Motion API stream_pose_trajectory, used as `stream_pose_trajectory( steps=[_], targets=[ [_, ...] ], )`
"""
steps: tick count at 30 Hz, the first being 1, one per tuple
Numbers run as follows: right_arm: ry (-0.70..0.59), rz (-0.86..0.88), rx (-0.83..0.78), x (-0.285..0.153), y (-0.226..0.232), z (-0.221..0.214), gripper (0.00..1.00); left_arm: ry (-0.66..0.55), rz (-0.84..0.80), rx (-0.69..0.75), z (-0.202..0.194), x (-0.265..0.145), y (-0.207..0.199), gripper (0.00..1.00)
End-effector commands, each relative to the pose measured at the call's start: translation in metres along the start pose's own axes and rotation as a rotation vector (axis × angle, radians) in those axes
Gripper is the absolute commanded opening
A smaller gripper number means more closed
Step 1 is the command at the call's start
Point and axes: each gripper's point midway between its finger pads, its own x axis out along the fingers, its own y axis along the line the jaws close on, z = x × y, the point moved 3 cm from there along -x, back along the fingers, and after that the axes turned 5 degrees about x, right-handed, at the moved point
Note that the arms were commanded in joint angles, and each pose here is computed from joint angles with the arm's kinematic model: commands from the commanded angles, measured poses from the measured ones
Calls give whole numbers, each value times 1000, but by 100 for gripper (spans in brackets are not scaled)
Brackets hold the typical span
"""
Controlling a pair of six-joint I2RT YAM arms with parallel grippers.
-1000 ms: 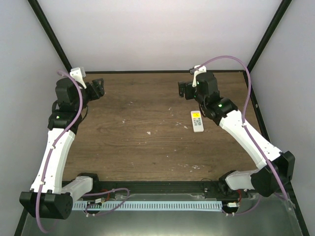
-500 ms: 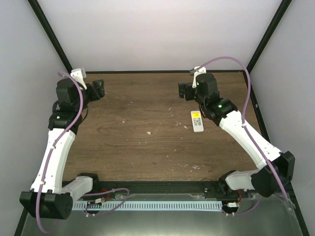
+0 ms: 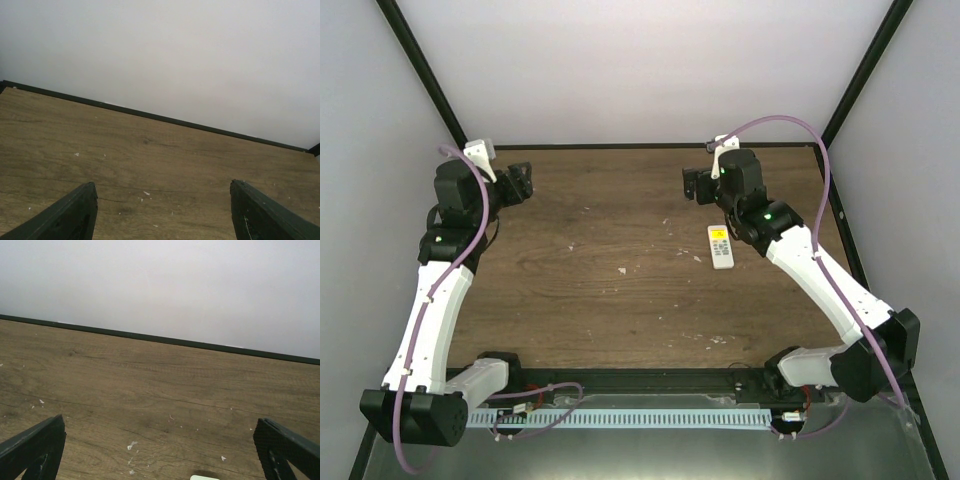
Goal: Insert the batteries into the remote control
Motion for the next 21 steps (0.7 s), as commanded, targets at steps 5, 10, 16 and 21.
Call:
stream_pose_trajectory(
  steps=[5, 10, 16, 21],
  targets=[
    [-30, 12, 6, -8, 1, 9, 100, -20, 5, 5, 2, -5, 1, 73],
    [-27, 13, 4, -8, 1, 8, 100, -21, 4, 5, 3, -5, 1, 73],
    [-26, 15, -1, -7, 1, 8, 100, -20, 4, 4, 2, -5, 1, 73],
    [-25, 15, -3, -7, 2, 8, 100, -19, 3, 2, 2, -4, 1, 73]
  ],
)
